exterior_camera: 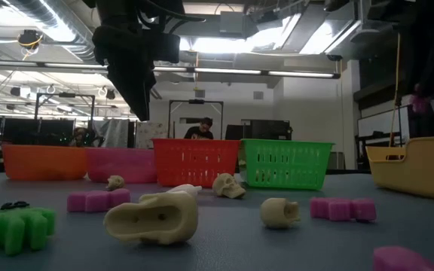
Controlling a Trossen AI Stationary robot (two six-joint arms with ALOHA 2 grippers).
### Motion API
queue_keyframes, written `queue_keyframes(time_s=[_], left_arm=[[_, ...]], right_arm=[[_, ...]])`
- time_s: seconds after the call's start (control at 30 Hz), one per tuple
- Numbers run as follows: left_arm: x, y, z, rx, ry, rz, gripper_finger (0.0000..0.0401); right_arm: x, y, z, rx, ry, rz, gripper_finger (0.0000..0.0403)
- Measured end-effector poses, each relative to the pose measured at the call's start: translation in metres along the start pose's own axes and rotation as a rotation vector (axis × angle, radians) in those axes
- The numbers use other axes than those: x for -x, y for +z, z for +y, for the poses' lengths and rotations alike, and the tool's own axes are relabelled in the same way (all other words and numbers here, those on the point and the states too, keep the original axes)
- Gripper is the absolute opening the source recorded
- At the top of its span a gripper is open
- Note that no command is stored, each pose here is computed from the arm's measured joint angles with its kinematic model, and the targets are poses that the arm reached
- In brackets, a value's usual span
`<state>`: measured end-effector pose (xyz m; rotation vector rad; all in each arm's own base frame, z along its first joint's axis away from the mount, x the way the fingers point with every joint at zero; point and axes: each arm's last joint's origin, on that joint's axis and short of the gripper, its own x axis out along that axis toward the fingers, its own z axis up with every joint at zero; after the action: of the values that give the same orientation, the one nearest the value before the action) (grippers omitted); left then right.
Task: Sort Halloween decoration
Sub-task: Put the pink skeleton toy into the yellow bin, then put the white ghost toy into the red bin
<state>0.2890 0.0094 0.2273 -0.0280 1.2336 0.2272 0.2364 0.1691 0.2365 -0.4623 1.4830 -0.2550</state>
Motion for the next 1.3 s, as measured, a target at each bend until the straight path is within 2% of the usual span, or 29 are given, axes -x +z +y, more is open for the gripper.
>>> queue_keyframes(time_s=[0.3,0.63,0.87,1.03,1.3], left_arm=[[0.0,0.0,0.0,0.0,0.0,0.0,0.0157],[0.0,0.0,0.0,0.0,0.0,0.0,0.0157],[0.0,0.0,0.0,0.0,0.0,0.0,0.0157],[0.0,0.0,0.0,0.0,0.0,0.0,0.0157],[0.0,0.0,0.0,0.0,0.0,0.0,0.0157]], right_arm=[[0.0,0.0,0.0,0.001,0.005,0.005,0.0061],[0.0,0.0,0.0,0.0,0.014,0.01,0.0177],[0.0,0.002,0.002,-0.01,0.032,-0.009,0.021],[0.0,0.008,0.008,-0.011,0.132,-0.043,0.0211],[0.008,0.029,0.025,0.075,0.428,-0.209,0.0211]])
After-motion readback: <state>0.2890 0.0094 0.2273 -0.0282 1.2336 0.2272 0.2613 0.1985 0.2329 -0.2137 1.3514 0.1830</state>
